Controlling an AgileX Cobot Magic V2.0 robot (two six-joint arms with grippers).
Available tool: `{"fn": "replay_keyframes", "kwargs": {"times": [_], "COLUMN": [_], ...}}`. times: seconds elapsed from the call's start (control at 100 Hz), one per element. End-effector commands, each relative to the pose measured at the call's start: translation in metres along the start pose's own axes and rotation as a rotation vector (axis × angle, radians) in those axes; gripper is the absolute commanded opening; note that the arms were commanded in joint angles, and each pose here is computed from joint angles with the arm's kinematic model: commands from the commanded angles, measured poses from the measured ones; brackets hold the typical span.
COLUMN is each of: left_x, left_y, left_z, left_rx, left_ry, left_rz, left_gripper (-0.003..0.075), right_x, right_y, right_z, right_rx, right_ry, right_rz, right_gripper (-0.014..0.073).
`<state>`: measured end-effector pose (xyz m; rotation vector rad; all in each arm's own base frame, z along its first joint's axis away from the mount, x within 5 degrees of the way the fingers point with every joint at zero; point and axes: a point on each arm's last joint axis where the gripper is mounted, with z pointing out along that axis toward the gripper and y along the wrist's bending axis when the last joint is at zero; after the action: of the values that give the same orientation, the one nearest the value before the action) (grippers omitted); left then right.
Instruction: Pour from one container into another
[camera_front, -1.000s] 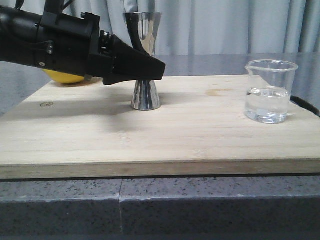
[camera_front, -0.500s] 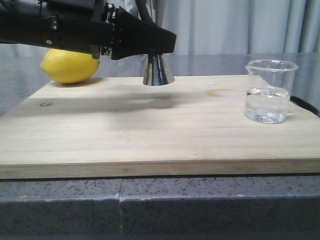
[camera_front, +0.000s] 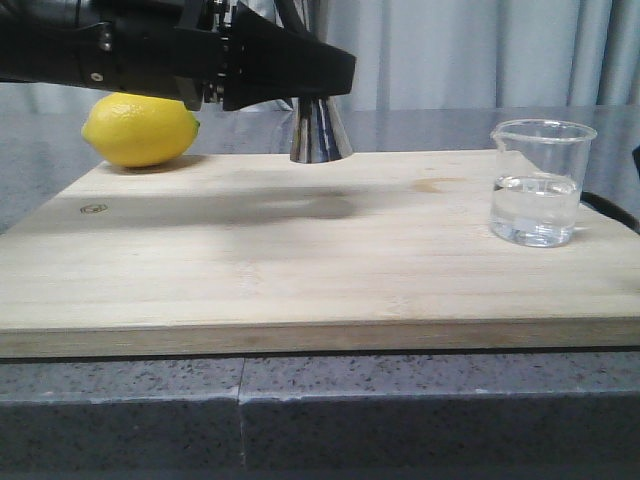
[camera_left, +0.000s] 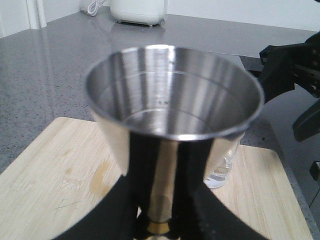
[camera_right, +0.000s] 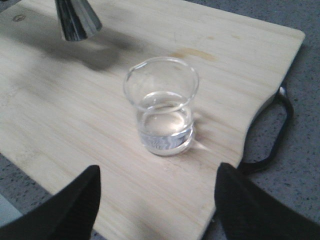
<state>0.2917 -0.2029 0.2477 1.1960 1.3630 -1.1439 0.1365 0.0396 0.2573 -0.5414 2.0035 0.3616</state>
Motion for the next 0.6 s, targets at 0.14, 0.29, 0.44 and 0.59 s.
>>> {"fn": "replay_keyframes", "kwargs": {"times": [0.14,0.29,0.44,0.59], "left_x": [-0.029,-0.029,-0.029,-0.028], "left_y": [-0.006,-0.006,-0.006,-0.006], "left_z": [-0.001,-0.001,-0.001,-0.001], "left_rx": [0.027,0.028,0.029,0.031], "left_ry": [-0.123,-0.121,-0.12,-0.117], "left_rz": [0.024,0.025,0.025,0.027], "left_gripper": [-0.0013,-0.0013,-0.0013,-0.0013], "right_x": [-0.009,-0.01,-0.012,-0.011], "right_y": [-0.01,-0.014,-0.016,-0.015], "right_z": [0.012,0.022,0.031,0.039], "right_rx": [0.008,-0.011,-0.046,-0.108], "right_ry": [-0.035,-0.055,-0.086,-0.091], "right_rz": [0.011,0.01,-0.007,-0.026], "right_gripper": [0.0535,0.0535,0.0535,0.0535]}}
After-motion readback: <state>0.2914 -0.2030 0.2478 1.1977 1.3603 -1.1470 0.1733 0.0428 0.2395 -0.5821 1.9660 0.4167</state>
